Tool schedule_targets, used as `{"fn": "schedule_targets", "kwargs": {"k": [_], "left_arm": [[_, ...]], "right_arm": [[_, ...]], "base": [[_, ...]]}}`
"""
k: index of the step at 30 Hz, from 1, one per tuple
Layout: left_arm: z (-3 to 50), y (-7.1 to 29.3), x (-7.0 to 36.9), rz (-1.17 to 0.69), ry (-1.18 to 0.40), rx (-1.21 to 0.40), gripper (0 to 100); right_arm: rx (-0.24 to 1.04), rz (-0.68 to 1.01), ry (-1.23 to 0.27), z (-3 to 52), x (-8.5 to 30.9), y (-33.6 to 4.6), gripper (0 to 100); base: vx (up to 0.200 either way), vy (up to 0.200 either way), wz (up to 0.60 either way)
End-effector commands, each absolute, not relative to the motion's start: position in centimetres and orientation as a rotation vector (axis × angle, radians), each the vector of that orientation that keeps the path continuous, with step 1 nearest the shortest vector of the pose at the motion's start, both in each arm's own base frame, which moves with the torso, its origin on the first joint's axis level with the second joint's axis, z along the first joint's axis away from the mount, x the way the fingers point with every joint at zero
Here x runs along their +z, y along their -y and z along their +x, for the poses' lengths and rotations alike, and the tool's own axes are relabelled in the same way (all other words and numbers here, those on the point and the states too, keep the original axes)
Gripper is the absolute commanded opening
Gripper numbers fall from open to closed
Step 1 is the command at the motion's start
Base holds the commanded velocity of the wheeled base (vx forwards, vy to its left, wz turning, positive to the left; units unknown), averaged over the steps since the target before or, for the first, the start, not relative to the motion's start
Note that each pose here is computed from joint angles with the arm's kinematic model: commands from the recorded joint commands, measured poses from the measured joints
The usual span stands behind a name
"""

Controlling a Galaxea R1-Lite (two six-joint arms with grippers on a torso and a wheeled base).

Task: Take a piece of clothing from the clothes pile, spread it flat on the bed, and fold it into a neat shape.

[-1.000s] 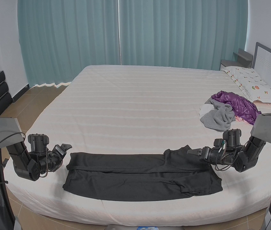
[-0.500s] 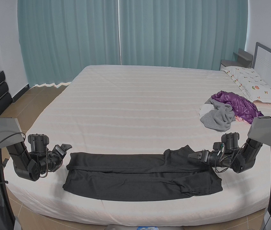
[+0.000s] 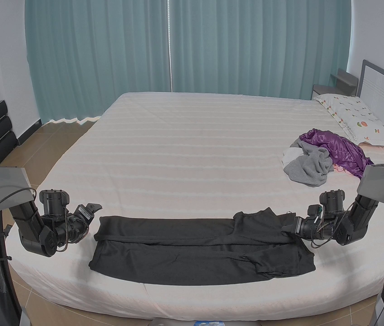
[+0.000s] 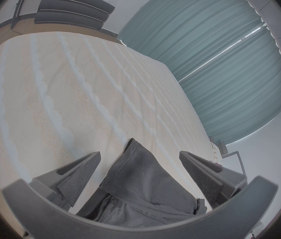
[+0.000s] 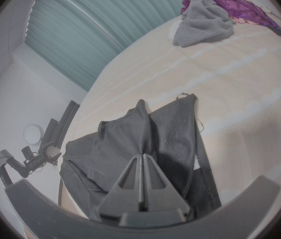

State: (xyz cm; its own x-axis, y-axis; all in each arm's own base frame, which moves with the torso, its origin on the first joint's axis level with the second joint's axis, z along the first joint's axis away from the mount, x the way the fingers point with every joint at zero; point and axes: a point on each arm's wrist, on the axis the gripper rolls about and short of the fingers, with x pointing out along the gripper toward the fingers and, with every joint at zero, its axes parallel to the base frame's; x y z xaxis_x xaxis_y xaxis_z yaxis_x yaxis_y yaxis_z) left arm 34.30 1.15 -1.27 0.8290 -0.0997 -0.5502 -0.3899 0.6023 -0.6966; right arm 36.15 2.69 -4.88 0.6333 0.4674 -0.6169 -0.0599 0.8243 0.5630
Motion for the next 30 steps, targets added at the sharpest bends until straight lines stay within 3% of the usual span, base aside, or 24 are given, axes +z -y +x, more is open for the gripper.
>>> {"fn": "schedule_targets", "kwargs": {"k": [1, 30], "left_arm": [[34.3, -1.2, -1.3, -0.922, -0.590, 0.181, 100], [33.6, -0.7, -1.5, -0.903, -0.602, 0.180, 100]], "right_arm": [[0.314, 0.538, -0.828, 35.6, -4.1, -2.3, 0], [0.353, 0.475, -0.885, 31.6, -3.8, -0.9, 0]], "base": [[0.000, 0.000, 0.00], [0.000, 0.000, 0.00]]}}
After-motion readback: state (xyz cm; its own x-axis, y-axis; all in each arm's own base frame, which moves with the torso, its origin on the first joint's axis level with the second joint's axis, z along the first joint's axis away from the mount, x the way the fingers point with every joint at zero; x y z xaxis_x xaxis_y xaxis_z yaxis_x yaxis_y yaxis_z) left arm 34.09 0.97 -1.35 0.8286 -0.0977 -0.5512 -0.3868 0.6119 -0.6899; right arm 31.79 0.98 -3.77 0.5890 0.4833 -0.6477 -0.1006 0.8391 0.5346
